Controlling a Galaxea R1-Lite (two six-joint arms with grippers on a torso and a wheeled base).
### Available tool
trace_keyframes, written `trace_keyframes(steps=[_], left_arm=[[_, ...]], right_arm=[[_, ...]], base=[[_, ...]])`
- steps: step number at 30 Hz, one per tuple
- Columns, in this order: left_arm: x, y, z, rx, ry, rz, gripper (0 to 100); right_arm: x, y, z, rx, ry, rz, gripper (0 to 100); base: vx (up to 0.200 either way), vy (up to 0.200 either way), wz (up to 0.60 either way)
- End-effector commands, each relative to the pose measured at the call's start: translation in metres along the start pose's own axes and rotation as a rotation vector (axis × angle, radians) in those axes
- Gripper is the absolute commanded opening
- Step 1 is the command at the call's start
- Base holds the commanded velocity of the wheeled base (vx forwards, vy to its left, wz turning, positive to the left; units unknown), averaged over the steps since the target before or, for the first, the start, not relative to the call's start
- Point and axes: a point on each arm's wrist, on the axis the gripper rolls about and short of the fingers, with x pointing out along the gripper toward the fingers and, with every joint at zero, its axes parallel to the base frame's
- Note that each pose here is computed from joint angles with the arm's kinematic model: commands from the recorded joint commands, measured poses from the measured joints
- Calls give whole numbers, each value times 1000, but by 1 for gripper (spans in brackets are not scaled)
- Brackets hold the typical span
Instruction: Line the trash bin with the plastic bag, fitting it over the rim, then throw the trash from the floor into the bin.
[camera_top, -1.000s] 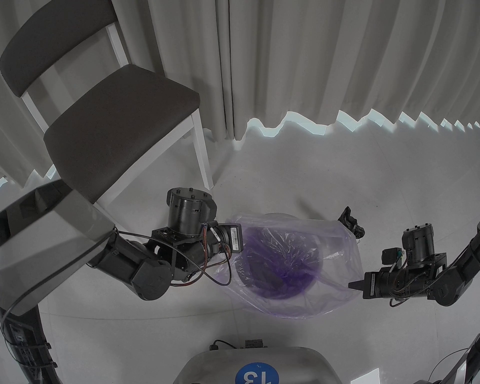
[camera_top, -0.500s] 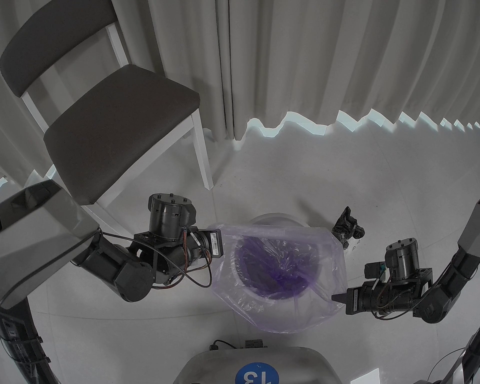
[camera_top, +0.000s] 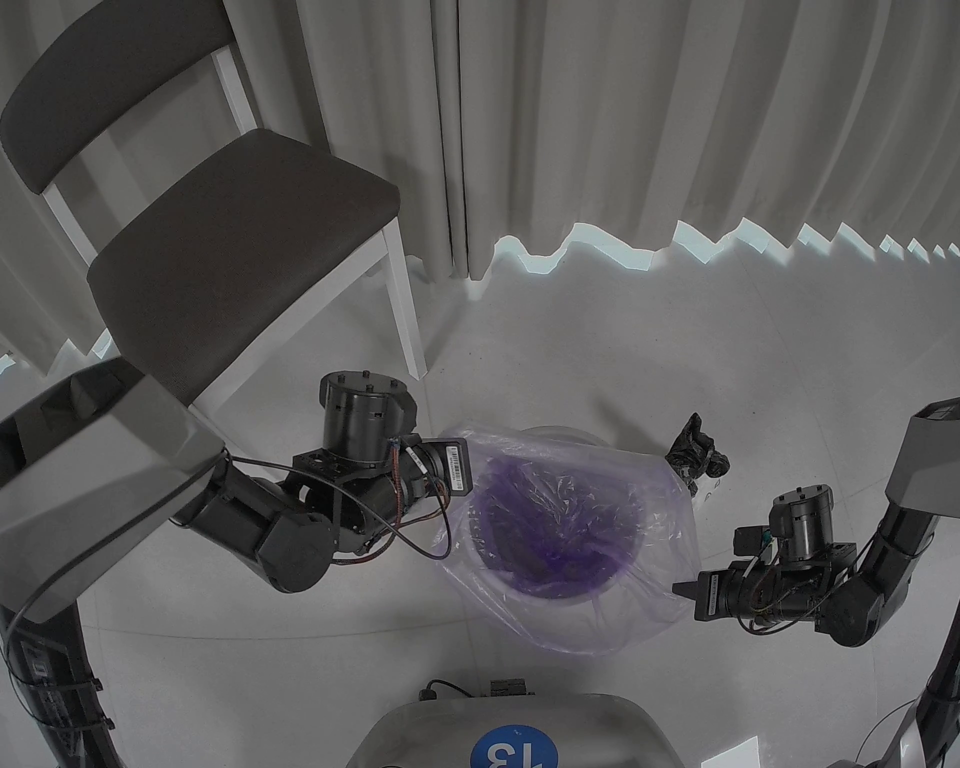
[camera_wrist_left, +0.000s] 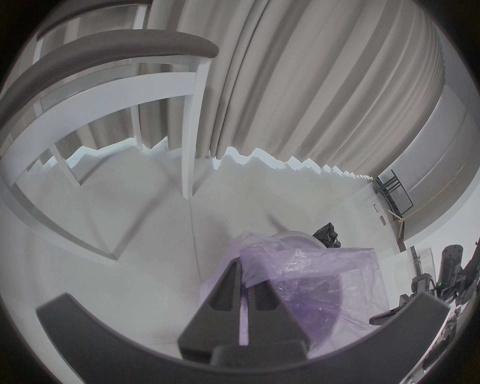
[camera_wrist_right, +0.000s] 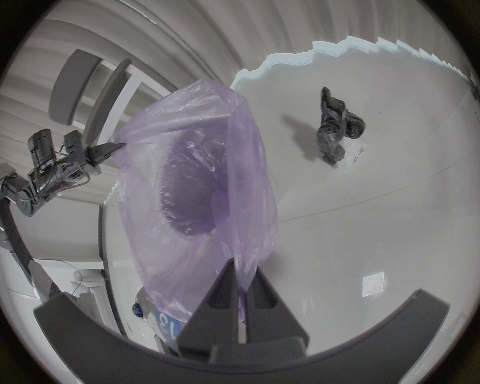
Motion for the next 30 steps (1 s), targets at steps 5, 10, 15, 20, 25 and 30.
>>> trace_keyframes(steps=[5, 10, 15, 20, 25, 30], left_arm=[[10, -4, -7, 9, 17, -3, 0], [6, 11, -4, -1, 21, 29, 0], [-2, 22, 2, -8, 17, 50, 0], [-3, 25, -4, -6, 42, 42, 0], [-2, 22, -3, -5, 34, 36, 0], [1, 20, 1, -7, 14, 28, 0]], right_arm=[[3, -10, -1, 23, 7, -22, 0], [6, 1, -5, 5, 20, 6, 0], [7, 11, -7, -23, 5, 20, 0], [13, 12, -10, -14, 6, -9, 0], [17, 11, -12, -12, 3, -10, 0], [17, 11, -12, -17, -10, -6, 0]], base=[[0, 0, 0], [0, 0, 0], [0, 0, 0], [0, 0, 0], [0, 0, 0], [0, 0, 0]])
